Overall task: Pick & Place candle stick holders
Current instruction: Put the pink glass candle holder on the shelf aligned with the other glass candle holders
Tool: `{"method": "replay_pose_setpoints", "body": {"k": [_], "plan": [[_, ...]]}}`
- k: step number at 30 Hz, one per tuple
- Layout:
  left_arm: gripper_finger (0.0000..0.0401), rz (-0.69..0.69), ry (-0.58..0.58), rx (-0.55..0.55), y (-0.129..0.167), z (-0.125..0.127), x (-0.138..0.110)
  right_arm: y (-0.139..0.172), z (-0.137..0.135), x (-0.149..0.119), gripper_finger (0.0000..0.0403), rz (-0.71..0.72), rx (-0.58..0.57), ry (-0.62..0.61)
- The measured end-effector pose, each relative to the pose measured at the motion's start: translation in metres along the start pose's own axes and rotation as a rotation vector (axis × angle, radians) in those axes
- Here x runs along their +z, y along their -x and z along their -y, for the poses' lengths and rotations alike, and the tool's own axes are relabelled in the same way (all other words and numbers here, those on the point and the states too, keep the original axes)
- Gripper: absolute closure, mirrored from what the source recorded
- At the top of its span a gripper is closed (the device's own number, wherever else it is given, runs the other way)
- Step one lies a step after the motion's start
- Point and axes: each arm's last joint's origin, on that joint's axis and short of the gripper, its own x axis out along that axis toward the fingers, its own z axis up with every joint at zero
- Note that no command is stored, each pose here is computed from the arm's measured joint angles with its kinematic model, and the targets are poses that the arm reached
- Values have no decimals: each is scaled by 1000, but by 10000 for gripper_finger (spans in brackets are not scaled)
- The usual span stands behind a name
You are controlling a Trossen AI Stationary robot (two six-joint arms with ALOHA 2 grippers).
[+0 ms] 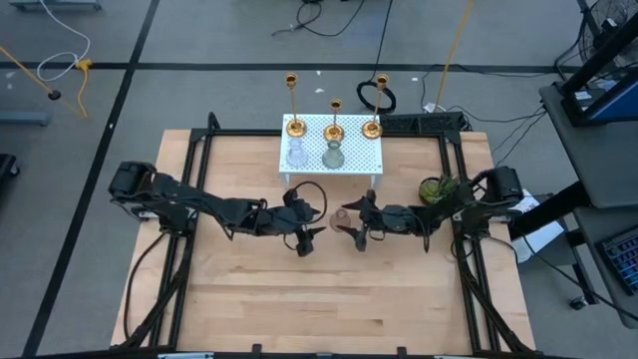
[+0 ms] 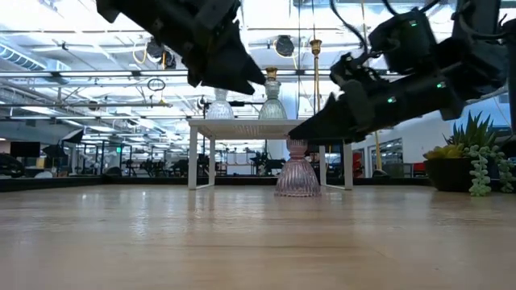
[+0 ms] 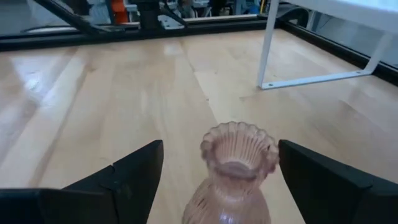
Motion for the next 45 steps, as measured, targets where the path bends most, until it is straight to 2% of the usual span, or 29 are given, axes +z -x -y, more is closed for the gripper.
{"method": "replay_pose_setpoints", "body": {"k": [7, 15, 31, 36, 41, 45], "plan": [[167, -2, -11, -18, 6, 6, 0, -21, 3, -6, 96, -28, -31, -44], [167, -15, -25, -34, 8, 12, -3, -23, 5, -12, 110, -54, -42, -41], [167, -22, -24, -30, 8, 11, -4, -22, 5, -12, 279, -48, -43, -42], [167, -24, -24, -30, 8, 11, -4, -21, 5, -8, 278, -37, -40, -46], [167, -25, -24, -29, 8, 11, -4, -16, 3, 5, 260, 8, -26, -57], [167, -25, -22, -29, 8, 11, -4, -6, 3, 19, 276, 42, -18, -36]]}}
